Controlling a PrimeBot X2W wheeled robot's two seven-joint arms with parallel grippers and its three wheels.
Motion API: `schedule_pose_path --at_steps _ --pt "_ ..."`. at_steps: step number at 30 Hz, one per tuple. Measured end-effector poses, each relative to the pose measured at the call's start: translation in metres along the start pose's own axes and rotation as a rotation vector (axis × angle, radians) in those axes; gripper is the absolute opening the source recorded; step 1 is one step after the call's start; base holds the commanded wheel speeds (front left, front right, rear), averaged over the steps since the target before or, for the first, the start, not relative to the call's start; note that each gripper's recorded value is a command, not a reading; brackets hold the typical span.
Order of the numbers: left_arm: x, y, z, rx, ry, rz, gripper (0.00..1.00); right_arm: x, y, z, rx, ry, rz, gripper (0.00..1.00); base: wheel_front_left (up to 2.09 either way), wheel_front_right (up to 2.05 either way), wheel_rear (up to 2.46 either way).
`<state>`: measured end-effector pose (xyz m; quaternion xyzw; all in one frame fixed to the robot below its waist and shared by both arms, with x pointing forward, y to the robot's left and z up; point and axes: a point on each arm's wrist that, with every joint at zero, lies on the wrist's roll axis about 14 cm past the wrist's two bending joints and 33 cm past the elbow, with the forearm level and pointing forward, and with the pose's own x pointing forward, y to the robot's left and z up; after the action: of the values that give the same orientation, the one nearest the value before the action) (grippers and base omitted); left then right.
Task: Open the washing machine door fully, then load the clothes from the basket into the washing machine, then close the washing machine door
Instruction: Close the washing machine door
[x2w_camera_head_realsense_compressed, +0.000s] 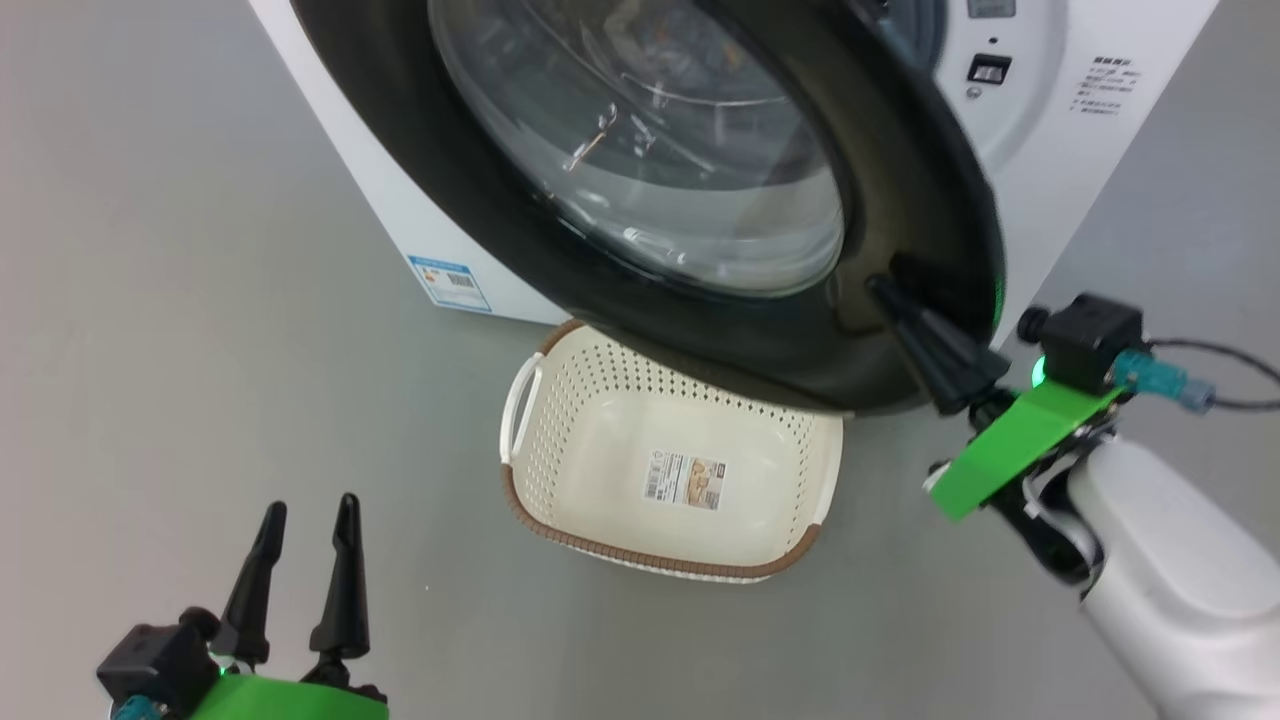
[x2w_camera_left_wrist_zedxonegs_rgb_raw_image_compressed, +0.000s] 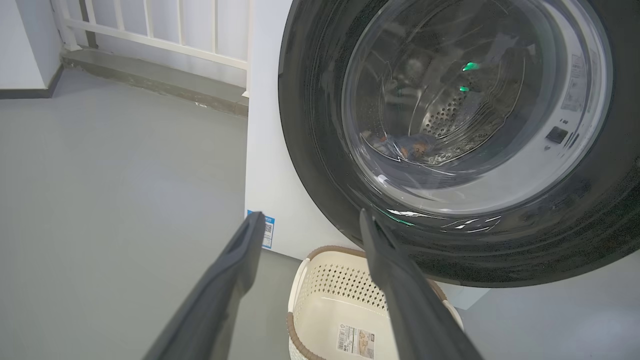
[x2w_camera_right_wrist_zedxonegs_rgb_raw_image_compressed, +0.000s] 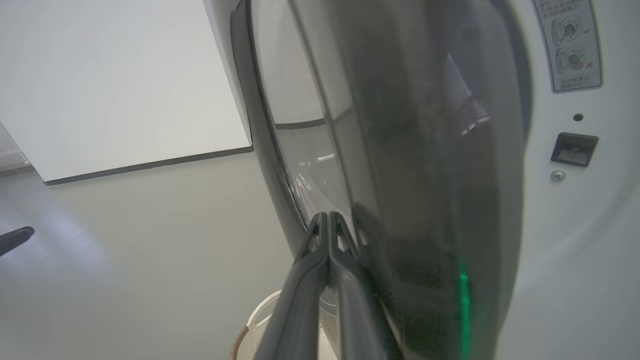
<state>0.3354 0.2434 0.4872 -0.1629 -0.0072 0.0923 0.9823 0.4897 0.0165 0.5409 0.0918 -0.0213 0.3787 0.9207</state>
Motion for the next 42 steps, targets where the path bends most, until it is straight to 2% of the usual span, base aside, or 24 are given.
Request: schedule_pose_path --at_steps 5,20,31,42 --pt "0.008 0.000 -0.004 -0.002 0.013 0.005 1.00 0.016 -0.026 0.004 -0.036 -0.005 -0.024 0.00 0.00 0.00 0.00" --pt "0.032 0.004 -0.025 -0.004 0.062 0.042 1.00 0.056 -0.116 0.008 -0.043 -0.040 -0.151 0.00 0.00 0.00 0.00" --pt "0.037 0.005 -0.026 -0.009 0.061 0.046 1.00 0.066 -0.120 0.005 -0.025 -0.042 -0.152 0.00 0.00 0.00 0.00" --pt "0.036 0.002 -0.021 -0.022 0.044 0.036 1.00 0.062 -0.118 0.019 -0.036 -0.060 -0.162 0.00 0.00 0.00 0.00"
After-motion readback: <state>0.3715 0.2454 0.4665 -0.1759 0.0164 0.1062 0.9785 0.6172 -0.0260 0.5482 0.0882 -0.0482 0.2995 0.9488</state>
